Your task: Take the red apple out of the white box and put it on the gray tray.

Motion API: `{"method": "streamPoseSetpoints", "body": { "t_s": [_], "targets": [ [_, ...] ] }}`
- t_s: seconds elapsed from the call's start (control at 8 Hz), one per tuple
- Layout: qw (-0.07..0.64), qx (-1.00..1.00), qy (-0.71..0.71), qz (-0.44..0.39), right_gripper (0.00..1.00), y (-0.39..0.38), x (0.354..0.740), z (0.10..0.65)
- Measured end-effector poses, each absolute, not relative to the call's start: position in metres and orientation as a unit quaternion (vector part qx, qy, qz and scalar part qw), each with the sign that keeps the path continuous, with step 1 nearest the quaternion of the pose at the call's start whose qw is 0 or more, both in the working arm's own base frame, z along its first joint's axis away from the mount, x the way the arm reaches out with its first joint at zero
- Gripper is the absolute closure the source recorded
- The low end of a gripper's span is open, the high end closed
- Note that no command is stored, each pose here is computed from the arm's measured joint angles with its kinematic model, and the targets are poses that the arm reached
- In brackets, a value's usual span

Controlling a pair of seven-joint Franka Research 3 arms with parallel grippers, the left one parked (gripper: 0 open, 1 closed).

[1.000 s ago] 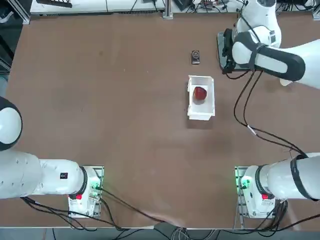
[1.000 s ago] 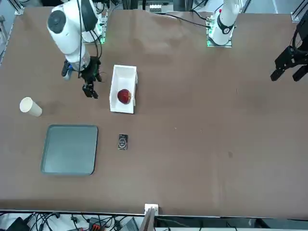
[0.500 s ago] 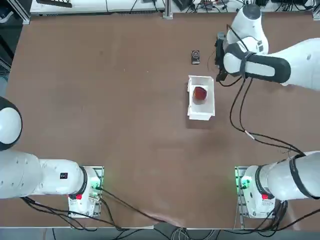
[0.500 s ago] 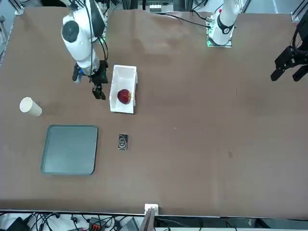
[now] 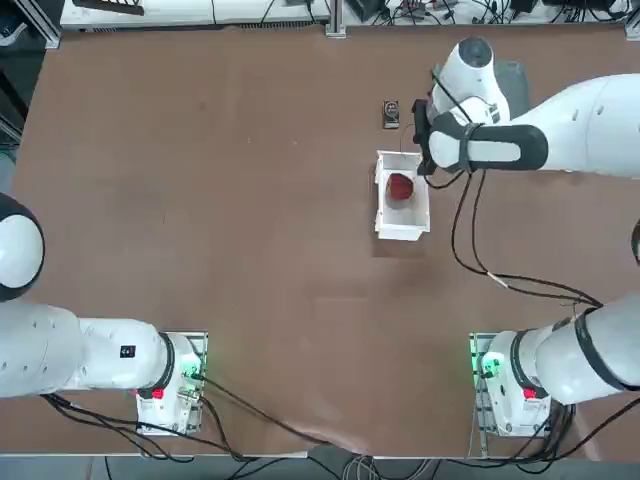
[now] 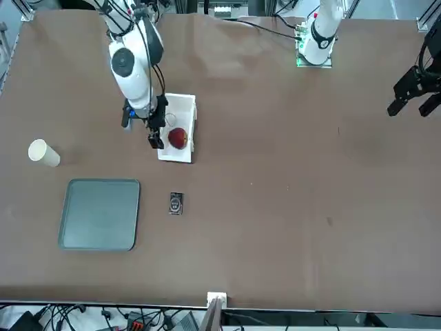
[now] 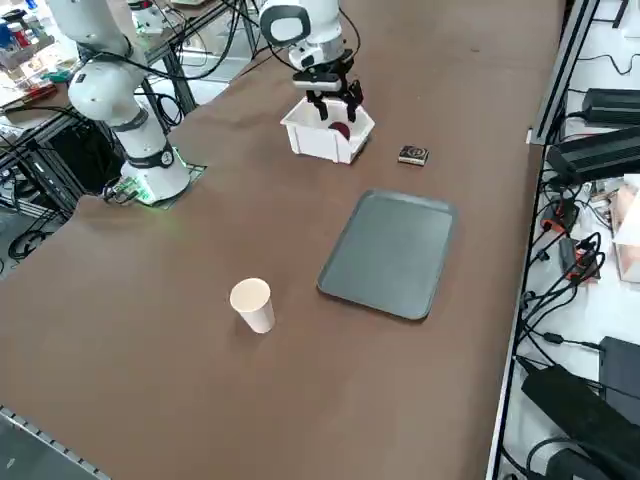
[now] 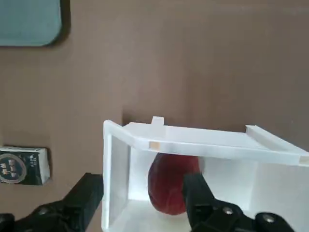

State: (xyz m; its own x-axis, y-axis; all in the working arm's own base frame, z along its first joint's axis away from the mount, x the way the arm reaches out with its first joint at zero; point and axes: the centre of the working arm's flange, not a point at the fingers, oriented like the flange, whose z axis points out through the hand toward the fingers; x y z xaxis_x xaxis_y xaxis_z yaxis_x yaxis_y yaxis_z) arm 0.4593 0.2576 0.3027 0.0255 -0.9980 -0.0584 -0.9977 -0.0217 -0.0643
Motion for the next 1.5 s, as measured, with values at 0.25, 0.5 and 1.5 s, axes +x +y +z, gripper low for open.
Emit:
{"method": "streamPoseSetpoints", "body": {
  "t_s": [0.25,0.5,1.5],
  "targets": [
    [0.034,-0.72,0.693,0.003,0.0,0.264,0.456,0.292],
    [0.032,-0.722,0.691,0.006,0.0,0.271,0.46,0.286],
    [0.016,-0.737,0.675,0.016,0.0,0.297,0.454,0.261]
  ]
}}
